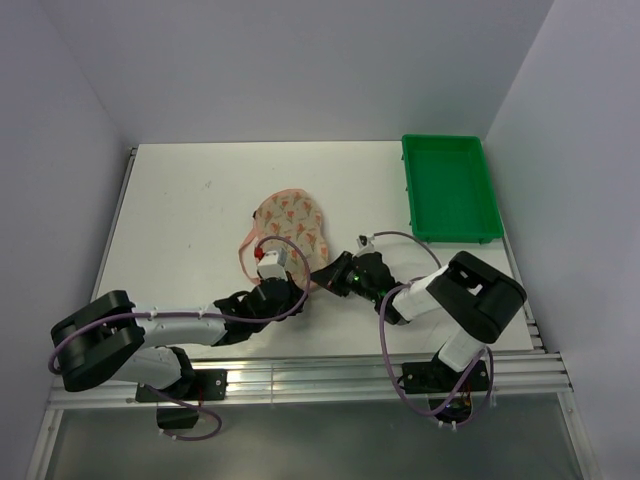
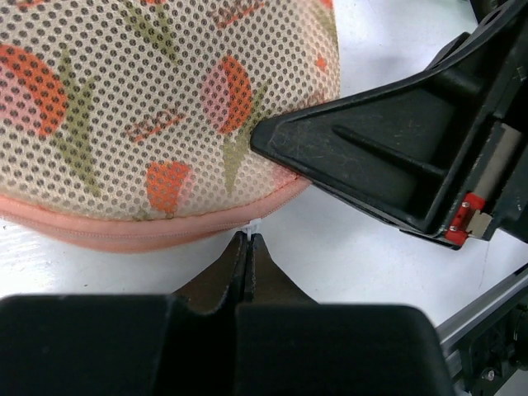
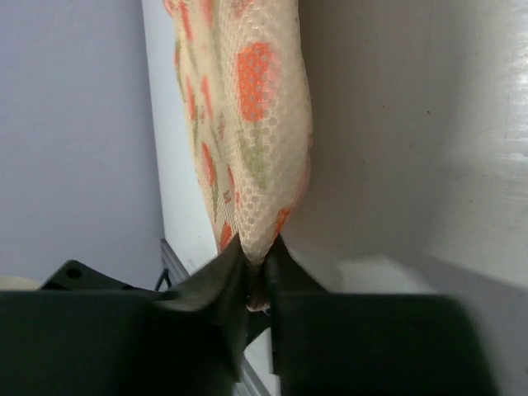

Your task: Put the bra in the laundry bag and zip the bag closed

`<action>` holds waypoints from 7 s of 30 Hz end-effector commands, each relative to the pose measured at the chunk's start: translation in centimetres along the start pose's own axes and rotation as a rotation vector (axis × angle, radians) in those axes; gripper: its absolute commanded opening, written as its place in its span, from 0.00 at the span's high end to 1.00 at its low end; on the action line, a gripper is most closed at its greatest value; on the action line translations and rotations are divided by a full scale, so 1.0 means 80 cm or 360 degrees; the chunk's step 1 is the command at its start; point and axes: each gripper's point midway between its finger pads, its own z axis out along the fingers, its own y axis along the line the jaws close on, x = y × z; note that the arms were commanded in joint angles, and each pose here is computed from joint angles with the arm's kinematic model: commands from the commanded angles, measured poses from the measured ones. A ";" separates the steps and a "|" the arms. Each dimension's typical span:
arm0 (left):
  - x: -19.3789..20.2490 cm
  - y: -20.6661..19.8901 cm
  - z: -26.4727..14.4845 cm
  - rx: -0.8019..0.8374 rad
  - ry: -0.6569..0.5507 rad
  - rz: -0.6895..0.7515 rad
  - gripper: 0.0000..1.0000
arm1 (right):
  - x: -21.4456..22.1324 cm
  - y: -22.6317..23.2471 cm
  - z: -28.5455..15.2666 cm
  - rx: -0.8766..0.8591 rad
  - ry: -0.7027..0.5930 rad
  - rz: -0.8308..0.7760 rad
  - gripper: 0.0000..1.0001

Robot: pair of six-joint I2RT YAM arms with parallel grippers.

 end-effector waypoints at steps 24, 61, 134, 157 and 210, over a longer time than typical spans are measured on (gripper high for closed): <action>-0.054 -0.002 -0.006 -0.0026 -0.0128 0.0016 1.00 | -0.049 -0.009 0.010 0.0018 0.0081 -0.0158 0.00; -0.250 0.071 -0.161 -0.0243 -0.0727 -0.0328 0.48 | -0.011 0.107 -0.019 0.0110 0.0276 -0.1351 0.45; -0.079 0.210 -0.041 -0.0463 -0.0321 -0.0770 0.87 | 0.021 0.162 0.134 0.0397 0.0256 -0.1950 0.97; -0.328 0.005 -0.178 0.0170 -0.0807 -0.0425 1.00 | -0.090 0.237 0.064 0.0008 0.0045 -0.1291 1.00; -0.116 -0.035 -0.066 0.0214 -0.0190 -0.0028 0.74 | -0.068 0.008 -0.031 0.0043 -0.0155 -0.0302 0.23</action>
